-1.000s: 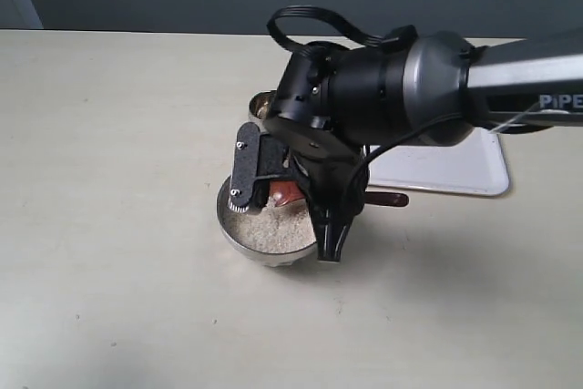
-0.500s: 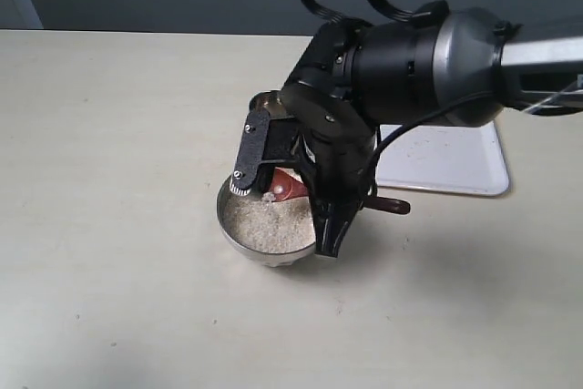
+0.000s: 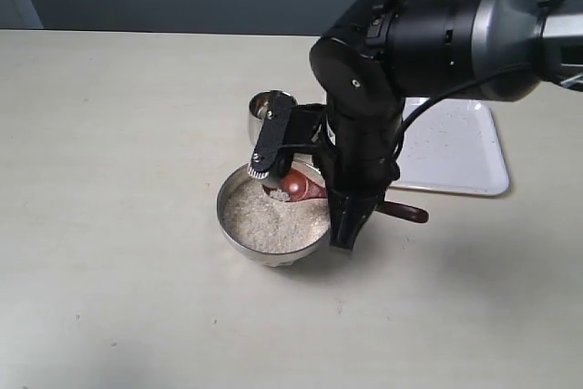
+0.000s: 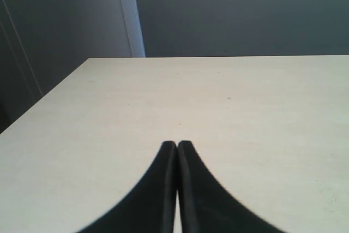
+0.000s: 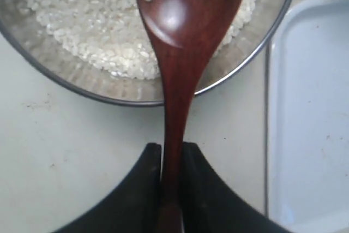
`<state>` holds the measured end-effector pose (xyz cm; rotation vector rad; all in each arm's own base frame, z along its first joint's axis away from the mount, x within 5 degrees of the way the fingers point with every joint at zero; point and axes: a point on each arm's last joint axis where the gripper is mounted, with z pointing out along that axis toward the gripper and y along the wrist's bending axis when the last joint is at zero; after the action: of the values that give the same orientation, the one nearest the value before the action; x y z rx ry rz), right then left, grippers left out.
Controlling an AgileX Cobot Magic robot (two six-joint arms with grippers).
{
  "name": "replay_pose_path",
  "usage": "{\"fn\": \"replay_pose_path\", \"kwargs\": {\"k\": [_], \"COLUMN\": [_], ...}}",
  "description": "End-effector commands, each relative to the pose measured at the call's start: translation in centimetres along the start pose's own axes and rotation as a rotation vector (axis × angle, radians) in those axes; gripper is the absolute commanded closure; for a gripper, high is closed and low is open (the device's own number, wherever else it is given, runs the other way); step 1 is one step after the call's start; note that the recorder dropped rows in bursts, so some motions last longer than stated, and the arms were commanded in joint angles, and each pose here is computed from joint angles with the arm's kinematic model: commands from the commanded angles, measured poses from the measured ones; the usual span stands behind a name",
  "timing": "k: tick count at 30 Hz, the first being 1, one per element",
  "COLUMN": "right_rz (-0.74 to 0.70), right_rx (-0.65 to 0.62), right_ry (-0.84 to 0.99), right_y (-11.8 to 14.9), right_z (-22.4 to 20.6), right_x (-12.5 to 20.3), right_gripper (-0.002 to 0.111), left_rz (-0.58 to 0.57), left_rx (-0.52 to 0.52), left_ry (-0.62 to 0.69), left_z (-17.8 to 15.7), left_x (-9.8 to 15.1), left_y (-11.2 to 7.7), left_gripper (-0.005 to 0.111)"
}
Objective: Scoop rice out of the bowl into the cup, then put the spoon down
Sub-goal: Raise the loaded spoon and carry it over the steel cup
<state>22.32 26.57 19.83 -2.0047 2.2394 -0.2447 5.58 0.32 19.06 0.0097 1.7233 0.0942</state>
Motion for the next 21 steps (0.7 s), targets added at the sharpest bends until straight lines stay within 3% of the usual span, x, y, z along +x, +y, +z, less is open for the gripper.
{"fn": "replay_pose_path", "kwargs": {"k": [1,11,21], "right_rz": [0.027,0.139,0.086], "right_rx": [0.012,0.070,-0.001], "right_ry": [-0.037,-0.174,-0.134], "right_y": [-1.1,-6.2,-7.0], "right_z": [-1.0,-5.6,-3.9], "right_x": [0.0,-0.3,-0.7], "right_gripper": [0.109,0.109,0.109], "left_rz": [-0.002,-0.002,-0.002], "left_rx": [0.000,0.000,0.000], "left_ry": [-0.021,-0.021,-0.021], "left_z": [-0.1,-0.1,-0.1], "left_x": [-0.3,-0.3,-0.3], "left_y": [0.0,0.0,0.0], "left_gripper": [0.106,0.106,0.106]}}
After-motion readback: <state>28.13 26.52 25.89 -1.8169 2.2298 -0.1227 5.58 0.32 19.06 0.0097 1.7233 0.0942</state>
